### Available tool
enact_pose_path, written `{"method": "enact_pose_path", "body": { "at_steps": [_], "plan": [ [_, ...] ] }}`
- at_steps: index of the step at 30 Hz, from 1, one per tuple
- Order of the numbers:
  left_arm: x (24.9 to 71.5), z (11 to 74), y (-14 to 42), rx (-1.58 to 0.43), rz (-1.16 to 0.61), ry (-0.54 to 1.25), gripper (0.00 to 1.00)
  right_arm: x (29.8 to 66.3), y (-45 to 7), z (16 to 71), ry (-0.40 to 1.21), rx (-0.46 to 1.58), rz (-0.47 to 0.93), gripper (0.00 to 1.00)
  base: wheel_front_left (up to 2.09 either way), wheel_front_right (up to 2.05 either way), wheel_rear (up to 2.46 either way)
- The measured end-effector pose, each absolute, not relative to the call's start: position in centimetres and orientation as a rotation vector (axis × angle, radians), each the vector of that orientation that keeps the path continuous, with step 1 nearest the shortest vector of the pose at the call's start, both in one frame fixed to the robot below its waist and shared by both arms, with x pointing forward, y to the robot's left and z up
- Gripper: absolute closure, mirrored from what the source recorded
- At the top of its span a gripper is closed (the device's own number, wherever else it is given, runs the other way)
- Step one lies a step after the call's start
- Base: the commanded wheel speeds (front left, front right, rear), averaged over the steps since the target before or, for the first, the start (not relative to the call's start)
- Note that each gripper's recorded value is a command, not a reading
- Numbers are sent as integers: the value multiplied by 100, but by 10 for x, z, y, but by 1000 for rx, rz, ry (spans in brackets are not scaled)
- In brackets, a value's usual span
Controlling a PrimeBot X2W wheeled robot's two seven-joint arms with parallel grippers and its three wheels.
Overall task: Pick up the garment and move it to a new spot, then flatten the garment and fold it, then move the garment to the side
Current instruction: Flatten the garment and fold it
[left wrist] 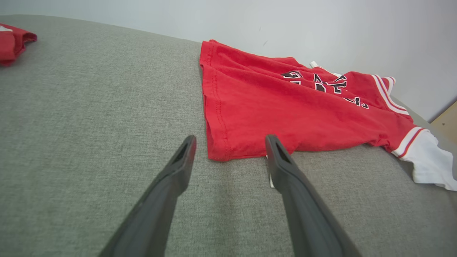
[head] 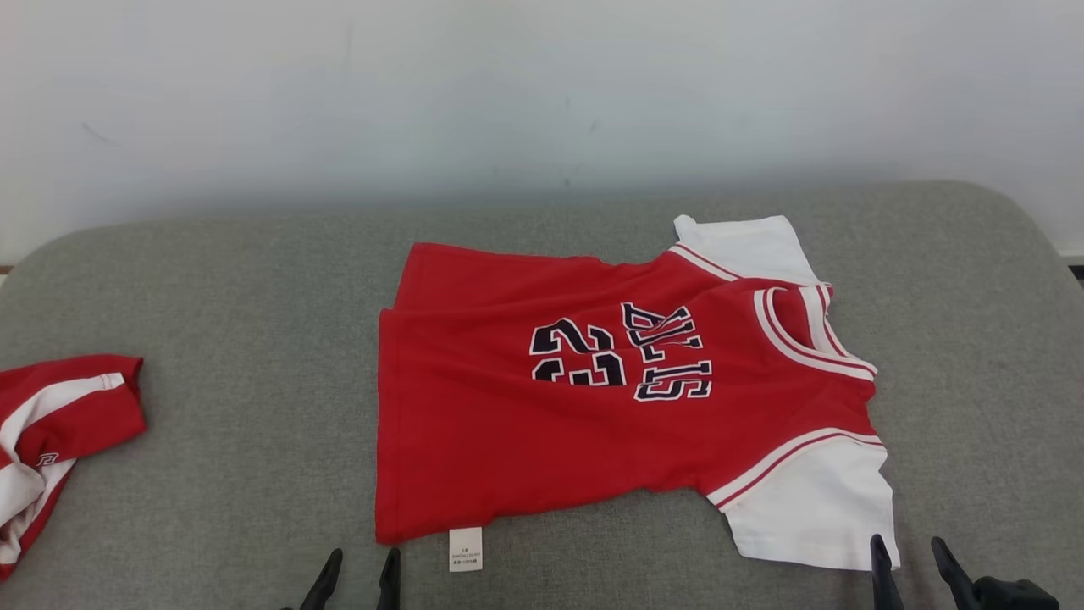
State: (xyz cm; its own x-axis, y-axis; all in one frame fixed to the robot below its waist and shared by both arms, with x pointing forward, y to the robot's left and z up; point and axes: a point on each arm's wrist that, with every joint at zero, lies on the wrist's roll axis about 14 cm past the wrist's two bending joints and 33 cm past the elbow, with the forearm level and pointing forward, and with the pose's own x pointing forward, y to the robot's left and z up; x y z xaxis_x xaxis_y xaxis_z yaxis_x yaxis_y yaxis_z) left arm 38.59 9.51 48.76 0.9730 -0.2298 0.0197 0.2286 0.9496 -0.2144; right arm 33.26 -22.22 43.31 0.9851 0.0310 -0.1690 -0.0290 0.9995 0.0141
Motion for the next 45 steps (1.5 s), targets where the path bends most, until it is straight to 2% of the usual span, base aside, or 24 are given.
{"method": "enact_pose_path", "body": {
  "at_steps": [13, 24, 25, 26, 27, 28, 45],
  "plan": [
    [417, 460, 81, -219, -247, 88, 0, 351, -225, 427, 193, 14, 25, 0, 0, 0, 0],
    [431, 442, 70, -225, -263, 133, 0, 351, -236, 419, 220, 18, -7, 0, 0, 0, 0],
    [431, 442, 69, -226, -266, 133, 17, 351, -237, 419, 221, 18, -9, 0, 0, 0, 0],
    [431, 442, 68, -227, -269, 134, 57, 350, -237, 419, 221, 18, -11, 0, 0, 0, 0],
    [431, 442, 67, -226, -272, 134, 74, 350, -237, 419, 220, 18, -11, 0, 0, 0, 0],
    [431, 443, 67, -225, -274, 133, 100, 350, -237, 420, 219, 19, -12, 0, 0, 0, 0],
    [421, 442, 81, -196, -243, 134, 100, 346, -219, 405, 262, 62, 17, 0, 0, 0, 0]
  ]
}}
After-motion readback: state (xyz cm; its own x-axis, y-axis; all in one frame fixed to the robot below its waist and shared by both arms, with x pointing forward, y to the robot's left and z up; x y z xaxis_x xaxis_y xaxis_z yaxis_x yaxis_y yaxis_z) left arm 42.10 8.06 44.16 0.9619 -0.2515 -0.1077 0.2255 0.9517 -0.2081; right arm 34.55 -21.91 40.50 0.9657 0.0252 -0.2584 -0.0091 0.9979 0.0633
